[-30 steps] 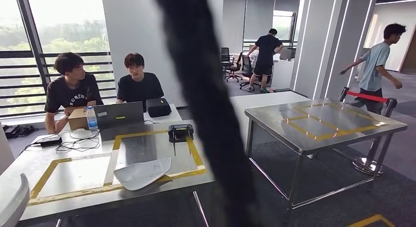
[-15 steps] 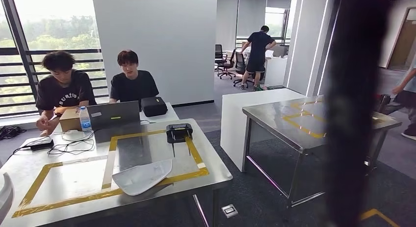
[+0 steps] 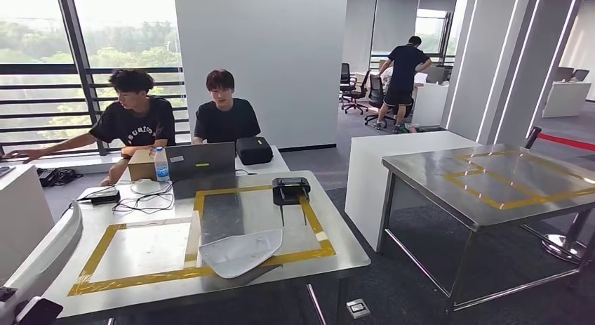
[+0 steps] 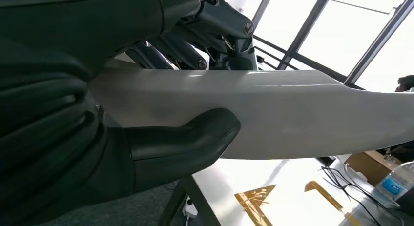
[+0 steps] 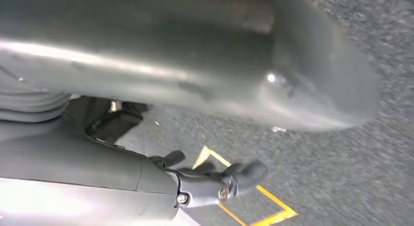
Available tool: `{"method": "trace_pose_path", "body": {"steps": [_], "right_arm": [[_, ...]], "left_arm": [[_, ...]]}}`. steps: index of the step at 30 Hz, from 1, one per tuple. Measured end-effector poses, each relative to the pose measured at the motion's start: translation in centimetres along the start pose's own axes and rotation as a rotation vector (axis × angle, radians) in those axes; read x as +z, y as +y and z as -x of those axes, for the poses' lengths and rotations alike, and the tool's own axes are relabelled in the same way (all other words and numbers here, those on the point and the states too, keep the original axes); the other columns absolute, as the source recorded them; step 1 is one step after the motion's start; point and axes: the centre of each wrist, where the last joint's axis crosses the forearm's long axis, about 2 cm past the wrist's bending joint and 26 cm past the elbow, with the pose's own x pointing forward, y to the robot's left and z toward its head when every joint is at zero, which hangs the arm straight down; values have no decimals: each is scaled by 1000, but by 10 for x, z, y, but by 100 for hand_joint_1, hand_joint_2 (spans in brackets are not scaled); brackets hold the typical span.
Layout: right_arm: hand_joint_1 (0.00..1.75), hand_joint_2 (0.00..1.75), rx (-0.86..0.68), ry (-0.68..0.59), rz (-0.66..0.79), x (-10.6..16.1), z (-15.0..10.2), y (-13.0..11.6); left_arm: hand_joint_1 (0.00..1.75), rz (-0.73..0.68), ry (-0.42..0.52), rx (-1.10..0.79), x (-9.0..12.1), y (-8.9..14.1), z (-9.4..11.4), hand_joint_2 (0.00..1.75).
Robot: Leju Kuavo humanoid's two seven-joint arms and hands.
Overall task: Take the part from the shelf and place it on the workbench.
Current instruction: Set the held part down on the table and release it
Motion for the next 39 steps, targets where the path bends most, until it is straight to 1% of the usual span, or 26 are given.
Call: {"method": "trace_pose_path", "body": {"steps": [5,11,20,29,35,39], "right_arm": [[0,0,-1,-4,-2,0,-2,0],[0,0,-1,-4,-4,0,-1,1],[0,0,-2,-11,-2,0,-4,1],[0,0,-2,-8,-2,0,-4,1],[0,0,-3,-12,0,0,-4,1],[0,0,-3,-13,0,0,-5,0]], "left_arm": [[175,-15,-47,7,-6,3,-9,175],[175,-12,-59,12,-8,2,-13,175],[175,-16,-96,17,-14,2,-26,175],[175,1,-108,31,-13,-3,-30,175],[175,11,-153,43,-16,-5,-39,175],[175,36,-174,51,-14,-12,-43,175]]}}
